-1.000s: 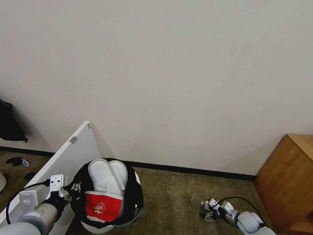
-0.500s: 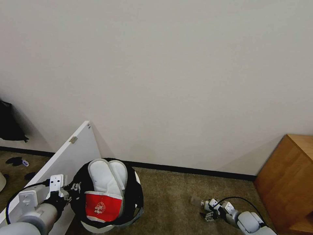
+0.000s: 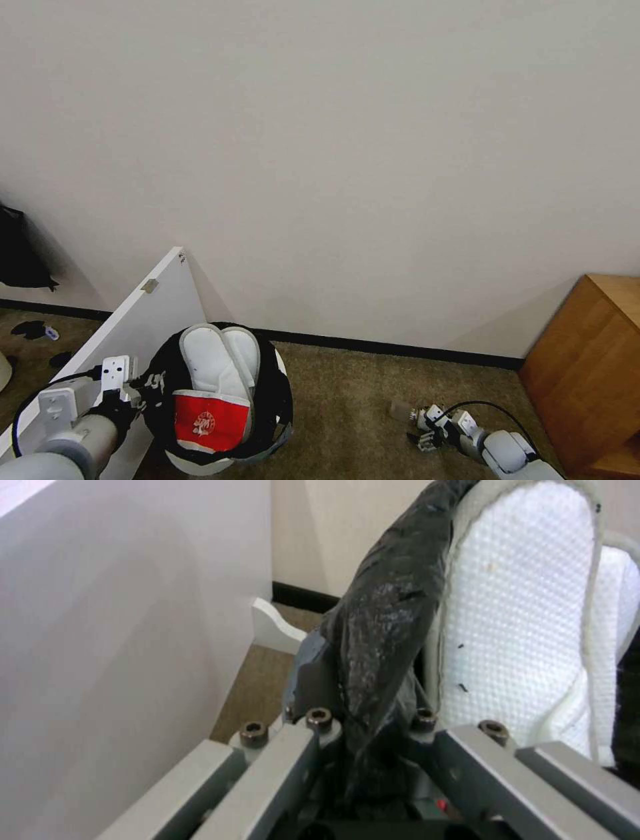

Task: Pick up the trash bin, then pick up the garbage from the floor and place it into the trash bin.

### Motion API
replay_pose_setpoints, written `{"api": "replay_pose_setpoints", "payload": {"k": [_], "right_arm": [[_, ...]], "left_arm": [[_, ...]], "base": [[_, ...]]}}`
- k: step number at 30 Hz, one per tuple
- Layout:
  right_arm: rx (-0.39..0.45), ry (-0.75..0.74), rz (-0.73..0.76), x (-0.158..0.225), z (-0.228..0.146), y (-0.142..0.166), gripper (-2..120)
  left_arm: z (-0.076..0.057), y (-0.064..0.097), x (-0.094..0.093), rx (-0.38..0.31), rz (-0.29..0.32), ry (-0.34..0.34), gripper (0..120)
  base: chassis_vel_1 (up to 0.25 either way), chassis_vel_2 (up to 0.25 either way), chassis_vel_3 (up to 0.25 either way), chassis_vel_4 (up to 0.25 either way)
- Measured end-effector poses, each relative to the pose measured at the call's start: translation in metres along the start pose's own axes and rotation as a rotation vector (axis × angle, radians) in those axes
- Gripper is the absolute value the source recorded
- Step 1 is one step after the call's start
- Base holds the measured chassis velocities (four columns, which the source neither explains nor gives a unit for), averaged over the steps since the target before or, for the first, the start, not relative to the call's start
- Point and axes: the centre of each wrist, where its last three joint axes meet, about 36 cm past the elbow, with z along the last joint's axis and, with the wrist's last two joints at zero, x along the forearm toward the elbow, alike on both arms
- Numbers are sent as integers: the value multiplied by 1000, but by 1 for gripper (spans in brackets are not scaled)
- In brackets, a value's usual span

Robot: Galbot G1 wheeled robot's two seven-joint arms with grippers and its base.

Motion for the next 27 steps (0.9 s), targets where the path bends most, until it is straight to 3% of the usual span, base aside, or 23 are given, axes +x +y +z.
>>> {"api": "replay_pose_setpoints", "payload": {"k": [6, 18, 27], "right_arm": [[1, 1, -12, 2, 2, -2, 90], [8, 5, -12, 8, 5, -4, 44], [10, 10, -9, 11, 7, -6, 33]], "left_arm": [[0, 0, 0, 0, -1, 0, 4], [0, 0, 1, -1, -1, -1, 4], [-1, 0, 1, -1, 0, -4, 4]], "base": [[0, 0, 0, 0], [0, 0, 0, 0], [0, 0, 0, 0]]}}
